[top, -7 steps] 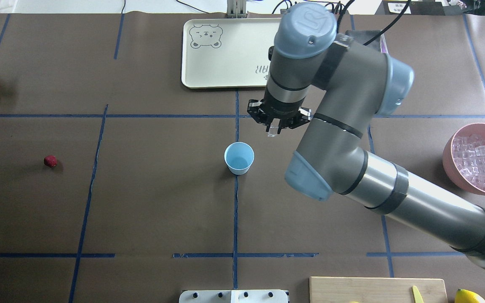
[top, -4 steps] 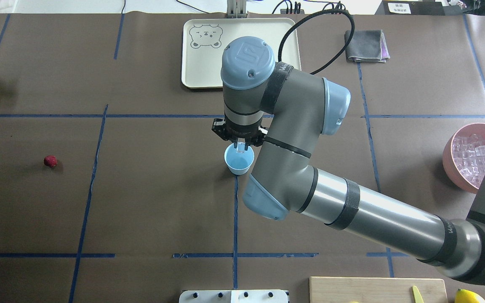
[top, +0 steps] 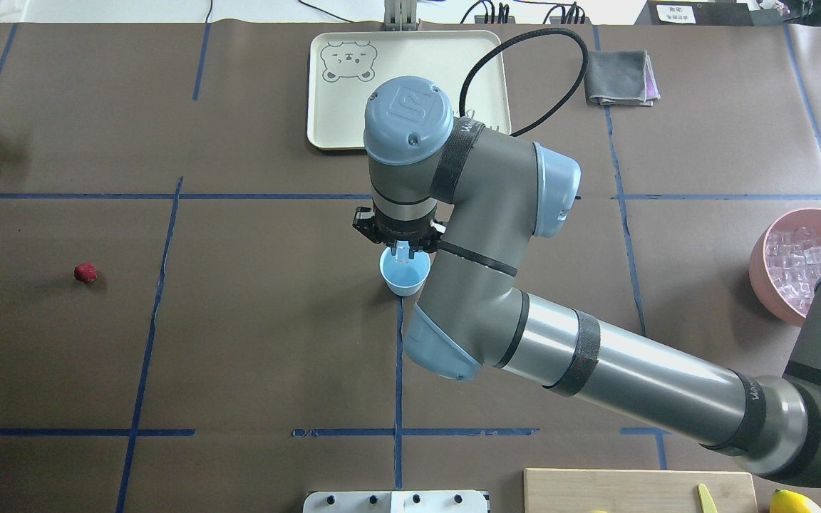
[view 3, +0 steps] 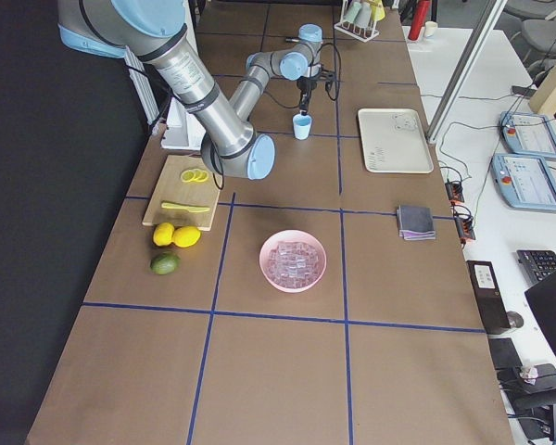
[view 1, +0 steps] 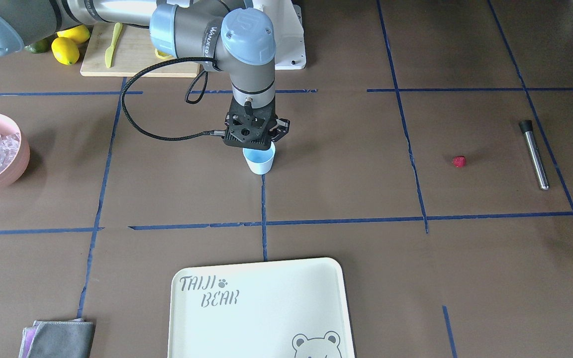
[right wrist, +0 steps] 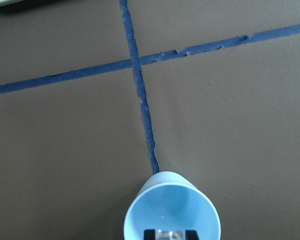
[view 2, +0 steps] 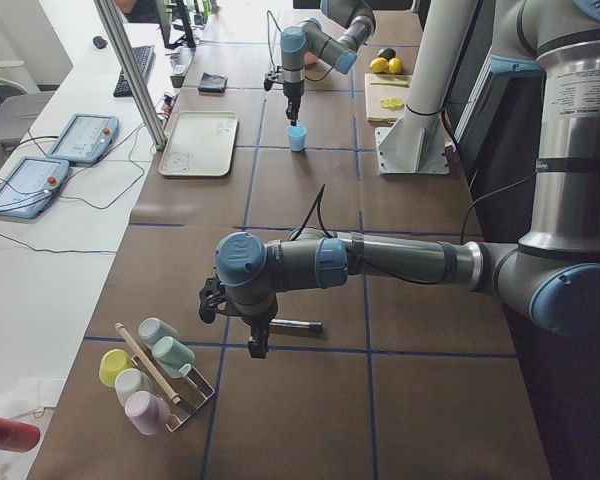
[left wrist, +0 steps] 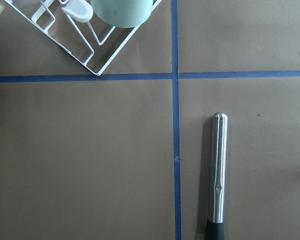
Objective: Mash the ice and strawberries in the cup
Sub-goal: 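Open the right gripper to drop the ice cube into the cup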
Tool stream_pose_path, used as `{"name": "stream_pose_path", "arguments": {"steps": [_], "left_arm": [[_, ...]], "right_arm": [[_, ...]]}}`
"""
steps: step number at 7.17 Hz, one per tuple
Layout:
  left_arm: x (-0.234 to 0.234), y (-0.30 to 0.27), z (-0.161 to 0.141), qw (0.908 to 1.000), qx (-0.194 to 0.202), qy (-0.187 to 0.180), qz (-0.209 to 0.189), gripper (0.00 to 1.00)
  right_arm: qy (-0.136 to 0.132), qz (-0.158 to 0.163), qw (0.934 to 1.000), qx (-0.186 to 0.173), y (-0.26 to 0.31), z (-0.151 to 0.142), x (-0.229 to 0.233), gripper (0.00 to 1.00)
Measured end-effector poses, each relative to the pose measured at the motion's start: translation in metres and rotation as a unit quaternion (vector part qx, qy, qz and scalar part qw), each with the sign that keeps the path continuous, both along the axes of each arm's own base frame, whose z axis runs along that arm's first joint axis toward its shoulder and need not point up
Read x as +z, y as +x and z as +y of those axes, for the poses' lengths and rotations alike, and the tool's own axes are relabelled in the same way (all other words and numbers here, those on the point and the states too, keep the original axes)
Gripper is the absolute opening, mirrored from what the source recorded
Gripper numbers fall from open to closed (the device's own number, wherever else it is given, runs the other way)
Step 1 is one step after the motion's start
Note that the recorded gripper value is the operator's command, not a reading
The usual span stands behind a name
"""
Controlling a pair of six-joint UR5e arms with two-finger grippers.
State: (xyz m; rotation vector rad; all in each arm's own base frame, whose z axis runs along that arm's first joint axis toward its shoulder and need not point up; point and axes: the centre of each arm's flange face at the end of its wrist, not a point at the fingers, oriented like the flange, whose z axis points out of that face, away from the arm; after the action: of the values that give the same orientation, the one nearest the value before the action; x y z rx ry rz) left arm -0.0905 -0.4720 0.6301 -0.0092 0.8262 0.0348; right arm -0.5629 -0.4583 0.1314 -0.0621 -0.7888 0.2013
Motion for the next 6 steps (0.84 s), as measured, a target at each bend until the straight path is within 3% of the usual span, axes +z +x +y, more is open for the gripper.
{"name": "stream_pose_path", "arguments": {"steps": [1,6], "left_arm": [[-0.0003,0.0,-0.0003,1.0,0.0,0.0,0.0,1.0],[-0.0008,0.0,-0.0008,1.0,0.0,0.0,0.0,1.0]], "right_arm": [[0.001,0.001,1.0,0.002,0.0001,-0.0006,0.0004,0.2],[0.005,0.003,1.0,0.001,0.0005,-0.0016,0.0016,0.52]]}}
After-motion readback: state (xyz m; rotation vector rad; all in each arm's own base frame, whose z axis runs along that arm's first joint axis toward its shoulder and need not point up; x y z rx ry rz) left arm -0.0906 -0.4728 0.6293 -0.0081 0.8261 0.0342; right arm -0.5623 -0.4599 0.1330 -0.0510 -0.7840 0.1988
